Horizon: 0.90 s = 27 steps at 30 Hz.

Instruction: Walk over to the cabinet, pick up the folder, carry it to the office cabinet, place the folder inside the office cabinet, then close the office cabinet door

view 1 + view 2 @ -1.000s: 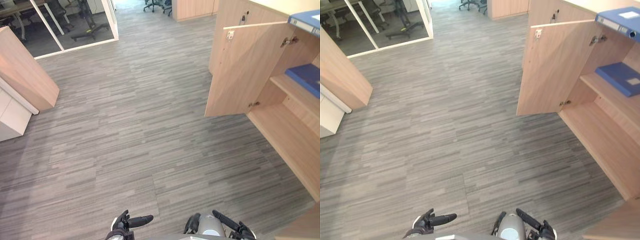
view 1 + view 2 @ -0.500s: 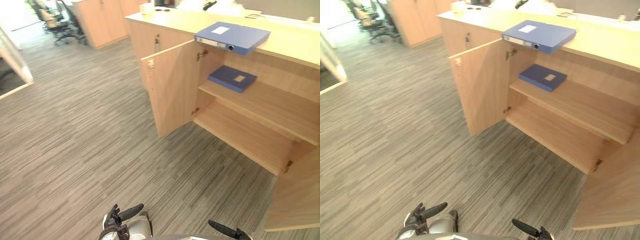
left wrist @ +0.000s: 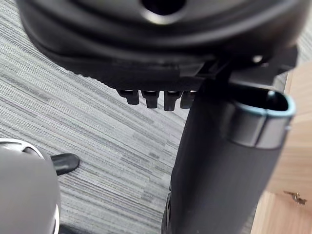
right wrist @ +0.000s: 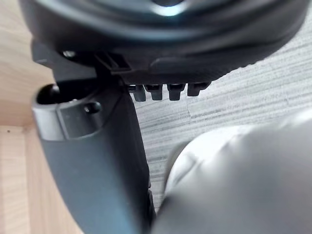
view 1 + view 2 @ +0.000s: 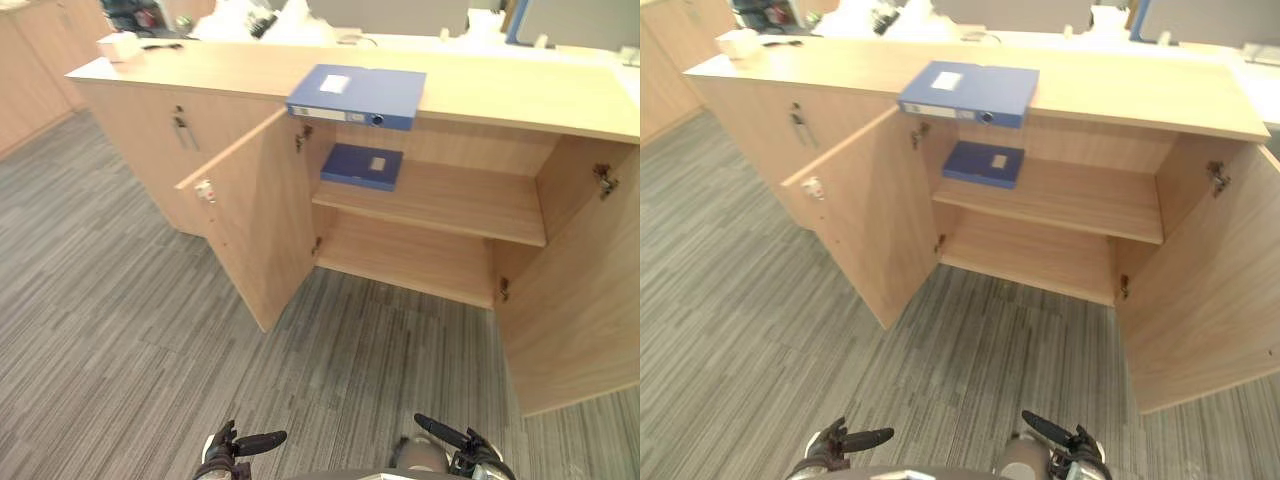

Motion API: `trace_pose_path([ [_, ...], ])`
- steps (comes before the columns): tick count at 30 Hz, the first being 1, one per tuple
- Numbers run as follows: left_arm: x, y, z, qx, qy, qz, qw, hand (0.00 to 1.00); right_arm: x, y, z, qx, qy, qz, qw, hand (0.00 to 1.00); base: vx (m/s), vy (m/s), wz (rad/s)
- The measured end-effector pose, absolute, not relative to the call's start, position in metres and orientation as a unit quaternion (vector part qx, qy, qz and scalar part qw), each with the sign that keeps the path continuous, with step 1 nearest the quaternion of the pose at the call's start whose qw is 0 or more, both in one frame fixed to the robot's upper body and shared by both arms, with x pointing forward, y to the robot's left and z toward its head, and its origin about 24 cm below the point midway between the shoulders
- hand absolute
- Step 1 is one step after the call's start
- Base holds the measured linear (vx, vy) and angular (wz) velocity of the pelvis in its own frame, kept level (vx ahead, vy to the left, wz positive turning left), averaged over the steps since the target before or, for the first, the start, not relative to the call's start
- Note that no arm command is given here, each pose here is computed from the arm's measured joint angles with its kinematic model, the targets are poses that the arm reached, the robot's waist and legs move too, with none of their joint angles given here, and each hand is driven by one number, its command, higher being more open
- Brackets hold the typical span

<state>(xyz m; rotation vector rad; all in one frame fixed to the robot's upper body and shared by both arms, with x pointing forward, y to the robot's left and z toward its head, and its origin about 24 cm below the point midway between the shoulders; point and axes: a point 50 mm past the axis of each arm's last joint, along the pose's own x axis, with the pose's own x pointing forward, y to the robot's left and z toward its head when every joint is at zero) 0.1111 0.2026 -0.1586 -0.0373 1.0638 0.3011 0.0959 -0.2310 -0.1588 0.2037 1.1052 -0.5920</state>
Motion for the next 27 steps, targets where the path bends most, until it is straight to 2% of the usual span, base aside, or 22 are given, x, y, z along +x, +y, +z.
trace_pose_path([
  [2,0.11,0.2,-0.159,-0.021,0.507,0.141,0.85,1.0,0.092,-0.222,-0.162,0.131,0.515,-0.288,0.797,1.0,0.29,-0.187,0.09],
  [5,0.111,0.181,-0.161,-0.046,0.506,0.13,0.852,1.0,0.089,-0.231,-0.161,0.144,0.509,-0.308,0.791,1.0,0.37,-0.269,0.07],
  [8,0.112,0.182,-0.159,-0.061,0.492,0.149,0.856,1.0,0.076,-0.231,-0.164,0.15,0.525,-0.319,0.775,1.0,0.35,-0.317,-0.11],
  [12,0.107,0.19,-0.155,-0.08,0.474,0.181,0.858,1.0,0.065,-0.228,-0.165,0.108,0.551,-0.294,0.773,1.0,0.3,-0.186,-0.69],
  [21,0.117,0.195,-0.151,-0.089,0.454,0.194,0.865,1.0,0.105,-0.215,-0.158,0.08,0.516,-0.238,0.819,1.0,0.34,-0.038,-0.68],
  [27,0.104,0.201,-0.156,-0.073,0.478,0.195,0.853,1.0,0.093,-0.196,-0.164,0.1,0.534,-0.228,0.808,1.0,0.37,0.117,-0.3],
])
